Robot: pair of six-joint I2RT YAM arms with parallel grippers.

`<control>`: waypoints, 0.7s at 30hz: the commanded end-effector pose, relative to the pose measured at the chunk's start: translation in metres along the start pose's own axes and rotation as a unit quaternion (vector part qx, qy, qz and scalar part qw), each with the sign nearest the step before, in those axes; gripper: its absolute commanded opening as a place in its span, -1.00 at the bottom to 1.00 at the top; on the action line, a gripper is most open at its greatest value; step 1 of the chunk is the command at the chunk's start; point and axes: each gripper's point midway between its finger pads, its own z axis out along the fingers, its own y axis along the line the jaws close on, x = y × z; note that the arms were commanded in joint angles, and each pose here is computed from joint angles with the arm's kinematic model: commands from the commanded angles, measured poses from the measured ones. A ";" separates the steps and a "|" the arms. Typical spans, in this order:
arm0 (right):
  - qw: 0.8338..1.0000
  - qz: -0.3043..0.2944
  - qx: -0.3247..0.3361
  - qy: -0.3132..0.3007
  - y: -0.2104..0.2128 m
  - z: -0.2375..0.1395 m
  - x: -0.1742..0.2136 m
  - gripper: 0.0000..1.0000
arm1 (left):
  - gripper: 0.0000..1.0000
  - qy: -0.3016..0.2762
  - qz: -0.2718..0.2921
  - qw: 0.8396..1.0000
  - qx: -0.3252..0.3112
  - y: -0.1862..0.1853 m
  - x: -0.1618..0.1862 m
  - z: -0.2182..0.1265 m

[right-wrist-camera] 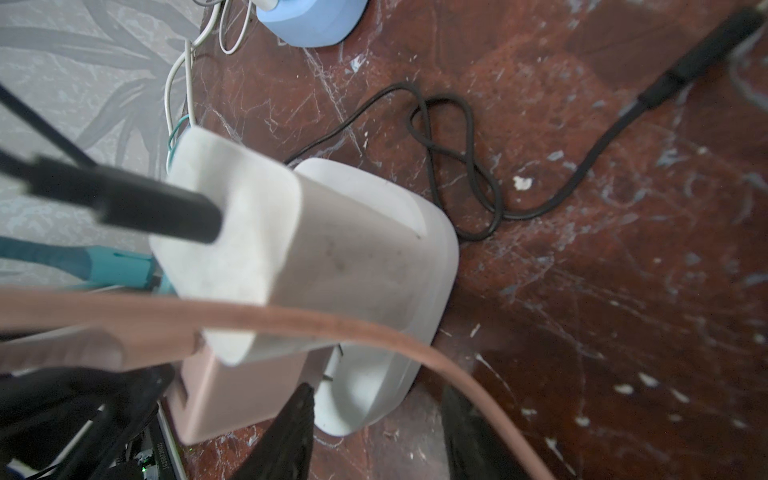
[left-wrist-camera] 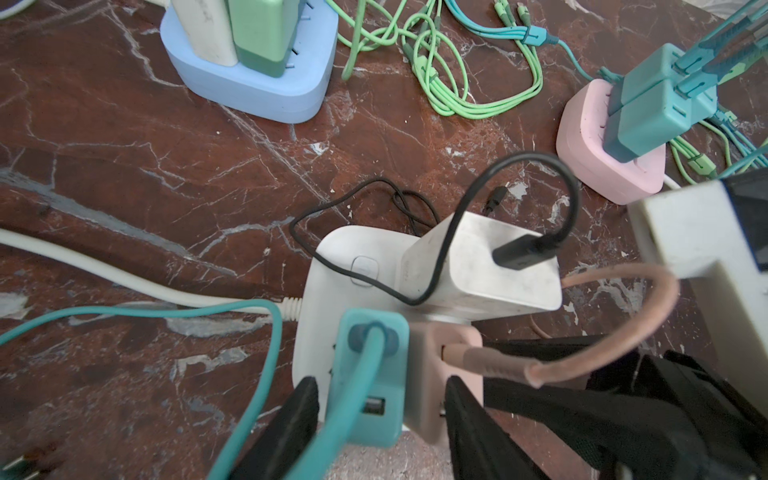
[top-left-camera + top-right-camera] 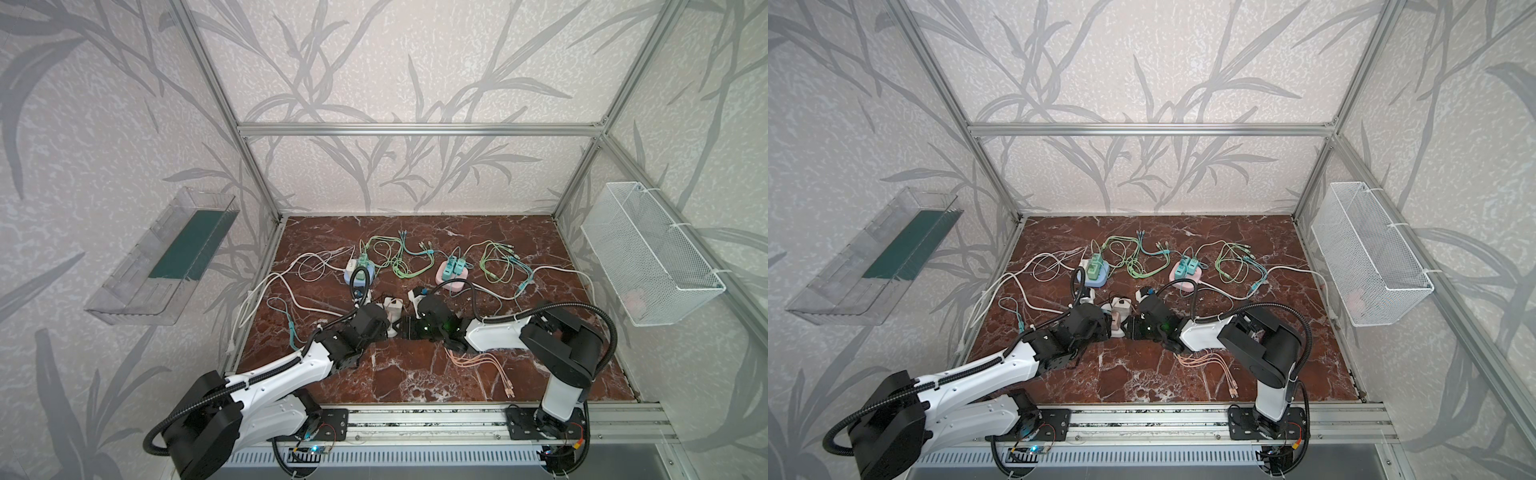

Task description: Pull the plug off the socket

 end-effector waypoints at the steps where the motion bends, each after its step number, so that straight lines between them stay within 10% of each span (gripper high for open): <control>1: 1.000 -0.003 0.006 -0.004 -0.001 0.004 -0.007 0.01 | 0.00 -0.019 -0.002 1.000 -0.008 0.004 -0.007 0.002; 21: 1.000 0.009 -0.010 -0.002 -0.009 0.010 -0.011 -0.01 | -0.05 0.013 0.012 0.999 -0.031 0.006 0.002 0.015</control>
